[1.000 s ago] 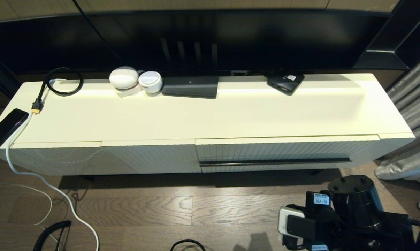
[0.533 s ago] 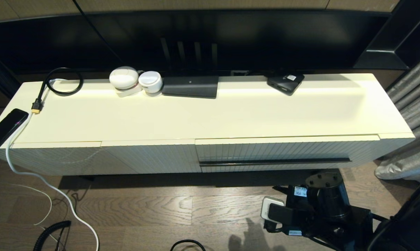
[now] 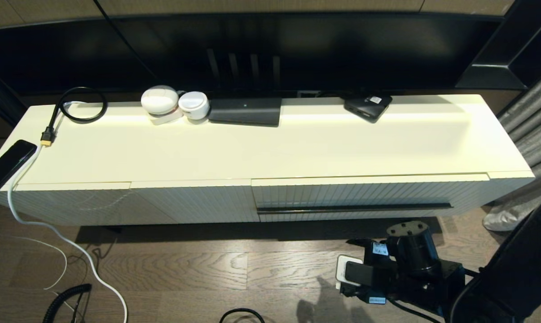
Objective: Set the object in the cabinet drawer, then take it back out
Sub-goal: Open the drawer
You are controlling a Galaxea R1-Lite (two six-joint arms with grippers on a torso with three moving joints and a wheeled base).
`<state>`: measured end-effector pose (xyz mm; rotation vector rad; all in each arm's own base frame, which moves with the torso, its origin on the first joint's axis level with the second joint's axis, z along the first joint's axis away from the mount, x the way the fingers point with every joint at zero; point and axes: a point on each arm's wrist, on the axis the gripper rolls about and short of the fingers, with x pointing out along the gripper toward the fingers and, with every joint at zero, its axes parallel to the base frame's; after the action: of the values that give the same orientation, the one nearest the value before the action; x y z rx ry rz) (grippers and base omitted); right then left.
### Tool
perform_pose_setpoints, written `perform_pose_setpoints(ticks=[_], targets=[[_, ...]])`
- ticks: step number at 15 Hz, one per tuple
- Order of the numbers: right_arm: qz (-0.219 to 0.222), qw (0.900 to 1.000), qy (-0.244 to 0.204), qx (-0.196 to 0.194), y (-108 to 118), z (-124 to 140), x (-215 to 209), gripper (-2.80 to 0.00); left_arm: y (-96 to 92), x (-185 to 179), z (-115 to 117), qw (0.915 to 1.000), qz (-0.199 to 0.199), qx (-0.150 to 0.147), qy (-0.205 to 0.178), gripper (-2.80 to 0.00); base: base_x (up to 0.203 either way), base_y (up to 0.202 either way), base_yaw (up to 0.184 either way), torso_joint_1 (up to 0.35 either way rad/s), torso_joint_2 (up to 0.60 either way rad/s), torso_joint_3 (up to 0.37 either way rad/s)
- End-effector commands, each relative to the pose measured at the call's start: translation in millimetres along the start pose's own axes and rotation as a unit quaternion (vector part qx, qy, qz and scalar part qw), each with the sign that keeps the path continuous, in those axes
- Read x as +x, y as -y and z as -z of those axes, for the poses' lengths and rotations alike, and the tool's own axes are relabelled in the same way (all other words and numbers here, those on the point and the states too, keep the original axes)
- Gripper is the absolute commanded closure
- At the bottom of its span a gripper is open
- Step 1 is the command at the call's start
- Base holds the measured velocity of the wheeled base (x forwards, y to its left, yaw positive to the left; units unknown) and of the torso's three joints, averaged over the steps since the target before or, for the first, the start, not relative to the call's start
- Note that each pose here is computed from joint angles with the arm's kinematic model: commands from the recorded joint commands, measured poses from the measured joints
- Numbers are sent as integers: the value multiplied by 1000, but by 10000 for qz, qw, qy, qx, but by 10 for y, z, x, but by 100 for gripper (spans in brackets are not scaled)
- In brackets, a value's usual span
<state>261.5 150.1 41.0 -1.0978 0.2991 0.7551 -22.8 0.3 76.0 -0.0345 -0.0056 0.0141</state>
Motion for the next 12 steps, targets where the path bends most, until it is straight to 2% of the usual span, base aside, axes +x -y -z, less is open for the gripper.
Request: perform_pose_setpoints(ticks=[1,8,12], targets=[[-160,9999,-27,13,21,36,70,-280,0,0,1,10000,-1,-4,1,0,0,0,0,0,0,0],[-459,9978,462,78,122,66,108,-280,0,0,-1,10000,2,-4,4,0,0,0,0,0,0,0],[-526,9978,366,-154,107,166,183,-280,0,1,3,10000,0,-4,-3,0,0,0,0,0,0,0]])
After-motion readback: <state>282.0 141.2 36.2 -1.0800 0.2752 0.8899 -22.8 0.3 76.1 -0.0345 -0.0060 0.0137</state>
